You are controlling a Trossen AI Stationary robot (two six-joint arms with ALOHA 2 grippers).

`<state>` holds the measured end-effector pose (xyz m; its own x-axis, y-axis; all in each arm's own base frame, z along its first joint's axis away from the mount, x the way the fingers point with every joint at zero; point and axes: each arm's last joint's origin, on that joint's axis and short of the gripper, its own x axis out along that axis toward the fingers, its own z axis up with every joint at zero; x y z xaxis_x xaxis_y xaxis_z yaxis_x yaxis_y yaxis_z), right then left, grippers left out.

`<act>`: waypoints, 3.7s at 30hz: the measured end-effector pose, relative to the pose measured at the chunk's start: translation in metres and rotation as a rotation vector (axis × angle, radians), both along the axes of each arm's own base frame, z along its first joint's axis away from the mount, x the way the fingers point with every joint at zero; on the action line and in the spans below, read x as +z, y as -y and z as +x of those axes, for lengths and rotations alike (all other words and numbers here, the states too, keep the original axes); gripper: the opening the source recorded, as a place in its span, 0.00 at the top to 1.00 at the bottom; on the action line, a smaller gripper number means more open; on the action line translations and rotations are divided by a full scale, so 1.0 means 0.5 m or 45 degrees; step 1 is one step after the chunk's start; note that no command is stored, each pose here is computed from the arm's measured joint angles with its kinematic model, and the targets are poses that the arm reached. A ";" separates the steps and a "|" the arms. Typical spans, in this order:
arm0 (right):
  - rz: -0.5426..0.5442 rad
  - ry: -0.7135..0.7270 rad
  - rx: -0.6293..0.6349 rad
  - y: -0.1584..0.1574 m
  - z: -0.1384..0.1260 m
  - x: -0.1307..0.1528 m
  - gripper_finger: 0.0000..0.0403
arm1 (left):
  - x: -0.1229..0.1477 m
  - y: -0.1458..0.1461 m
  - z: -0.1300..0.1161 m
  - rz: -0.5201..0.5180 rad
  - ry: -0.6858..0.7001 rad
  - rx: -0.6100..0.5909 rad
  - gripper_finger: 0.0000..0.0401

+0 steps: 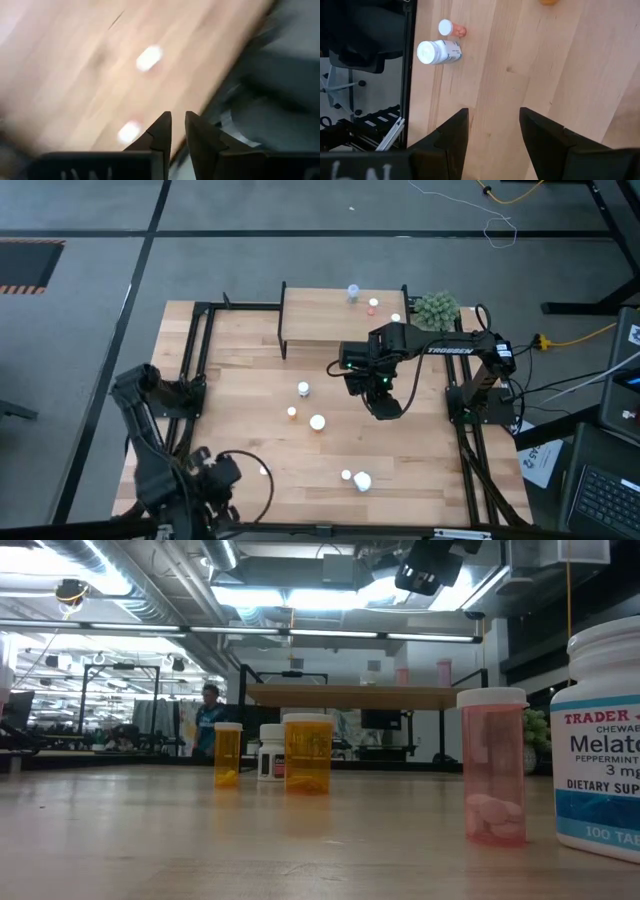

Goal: Pick and place medicine bottles onto shelf by color
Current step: Put the middle pink pill bottle on the shelf

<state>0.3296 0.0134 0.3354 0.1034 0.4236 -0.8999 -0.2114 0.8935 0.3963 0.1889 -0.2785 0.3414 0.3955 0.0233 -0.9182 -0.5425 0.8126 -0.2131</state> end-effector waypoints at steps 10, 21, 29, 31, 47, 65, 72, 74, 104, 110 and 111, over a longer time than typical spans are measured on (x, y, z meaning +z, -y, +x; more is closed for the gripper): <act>0.000 0.009 0.001 0.000 0.001 0.000 0.56 | -0.107 0.043 0.046 0.222 -0.135 -0.009 0.87; 0.000 0.024 0.002 0.000 0.003 0.001 0.56 | -0.139 0.024 0.110 0.127 -0.289 0.008 0.88; 0.000 0.050 0.005 0.000 0.007 0.001 0.56 | -0.118 -0.005 0.079 0.300 -0.412 -0.090 0.88; 0.000 0.050 0.005 0.000 0.007 0.001 0.56 | -0.121 -0.002 0.071 0.359 -0.383 -0.145 0.89; -0.006 -0.072 0.069 0.000 -0.015 -0.001 0.56 | -0.112 -0.039 0.142 0.478 -0.095 -0.147 0.89; -0.007 -0.061 0.094 0.000 -0.015 -0.001 0.56 | -0.116 -0.065 0.171 0.306 -0.223 -0.074 0.89; -0.007 -0.054 0.094 0.000 -0.014 -0.001 0.56 | -0.114 -0.082 0.180 0.296 -0.282 -0.117 0.89; -0.007 -0.054 0.093 0.000 -0.014 -0.001 0.56 | -0.113 -0.086 0.181 0.301 -0.288 -0.123 0.89; -0.007 -0.044 0.089 0.000 -0.012 -0.001 0.56 | -0.135 -0.115 0.130 0.033 -0.068 -0.091 0.70; -0.008 -0.033 0.090 0.000 -0.011 -0.001 0.56 | -0.137 -0.112 0.134 0.038 -0.043 -0.088 0.61; -0.007 -0.032 0.092 0.000 -0.011 -0.001 0.56 | -0.143 -0.108 0.139 0.041 -0.035 -0.092 0.61</act>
